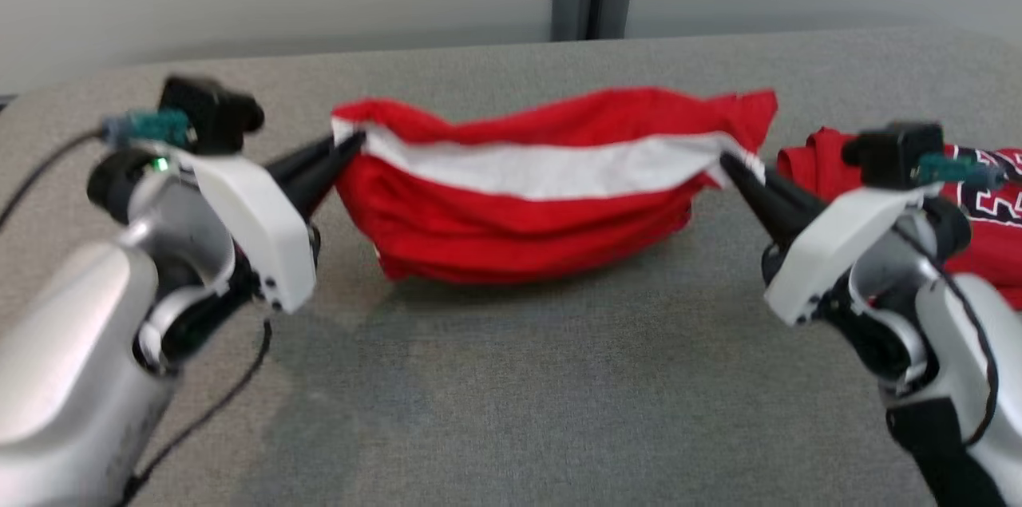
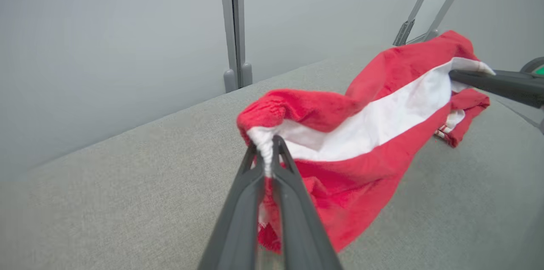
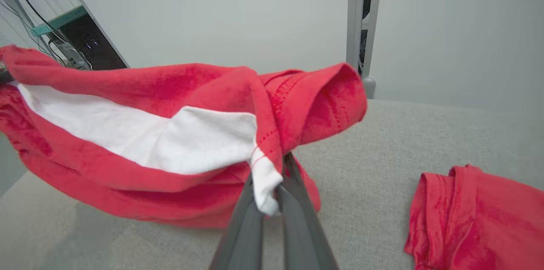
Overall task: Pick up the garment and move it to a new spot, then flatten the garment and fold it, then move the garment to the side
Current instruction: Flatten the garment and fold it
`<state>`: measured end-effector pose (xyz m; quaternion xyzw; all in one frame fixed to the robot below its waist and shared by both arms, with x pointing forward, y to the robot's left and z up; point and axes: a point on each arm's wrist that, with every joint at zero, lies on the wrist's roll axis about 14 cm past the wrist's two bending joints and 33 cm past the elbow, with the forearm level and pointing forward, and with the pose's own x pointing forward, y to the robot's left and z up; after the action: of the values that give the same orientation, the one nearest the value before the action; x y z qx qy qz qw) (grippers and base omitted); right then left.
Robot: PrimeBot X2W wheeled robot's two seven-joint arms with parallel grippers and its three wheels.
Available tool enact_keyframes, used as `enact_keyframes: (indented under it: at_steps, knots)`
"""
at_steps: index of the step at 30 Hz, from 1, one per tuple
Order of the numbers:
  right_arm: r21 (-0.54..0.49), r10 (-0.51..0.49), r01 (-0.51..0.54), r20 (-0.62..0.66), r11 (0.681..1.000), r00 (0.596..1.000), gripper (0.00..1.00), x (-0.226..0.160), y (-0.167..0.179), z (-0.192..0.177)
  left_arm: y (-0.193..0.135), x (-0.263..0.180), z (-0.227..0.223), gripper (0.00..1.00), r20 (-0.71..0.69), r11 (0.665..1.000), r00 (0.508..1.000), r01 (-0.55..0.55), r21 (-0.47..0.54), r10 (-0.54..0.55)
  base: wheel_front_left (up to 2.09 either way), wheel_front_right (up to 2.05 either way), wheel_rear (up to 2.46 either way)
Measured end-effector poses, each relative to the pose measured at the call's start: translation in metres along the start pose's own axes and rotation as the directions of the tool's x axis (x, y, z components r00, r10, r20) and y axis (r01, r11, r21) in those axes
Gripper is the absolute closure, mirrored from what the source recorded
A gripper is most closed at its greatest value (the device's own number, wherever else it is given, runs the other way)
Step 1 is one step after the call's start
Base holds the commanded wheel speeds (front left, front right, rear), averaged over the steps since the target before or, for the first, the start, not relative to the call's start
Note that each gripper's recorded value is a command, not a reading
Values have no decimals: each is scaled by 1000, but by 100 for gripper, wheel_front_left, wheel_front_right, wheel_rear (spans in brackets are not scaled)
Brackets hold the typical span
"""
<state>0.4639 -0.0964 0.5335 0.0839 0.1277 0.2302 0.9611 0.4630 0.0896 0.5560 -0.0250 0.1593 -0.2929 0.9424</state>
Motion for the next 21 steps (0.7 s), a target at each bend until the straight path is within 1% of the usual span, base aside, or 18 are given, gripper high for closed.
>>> enact_keyframes:
  at_steps: [6,7,8,12,15,18,21]
  knots:
    - [-31,10,-8,61,999,998,100,56,-27,57,39,63,61,100,38,992,999,-28,124,23,0,0,0]
    - [-31,10,-8,61,999,998,100,56,-27,57,39,63,61,100,38,992,999,-28,124,23,0,0,0]
    - [-47,4,-1,77,999,997,100,65,-34,67,45,74,69,100,41,990,999,-34,136,29,0,0,0]
    - [-37,-11,18,167,999,986,100,98,-55,104,58,116,94,100,62,983,998,-43,181,32,0,0,0]
    - [-45,-19,31,244,999,969,100,116,-67,131,59,143,105,100,76,977,997,-31,209,16,0,0,0]
    - [-72,-27,53,331,996,943,100,128,-79,163,65,161,122,100,125,974,992,-39,225,11,0,0,0]
    - [-92,-28,68,379,993,925,100,138,-87,174,78,174,126,100,160,974,987,-60,219,25,0,0,0]
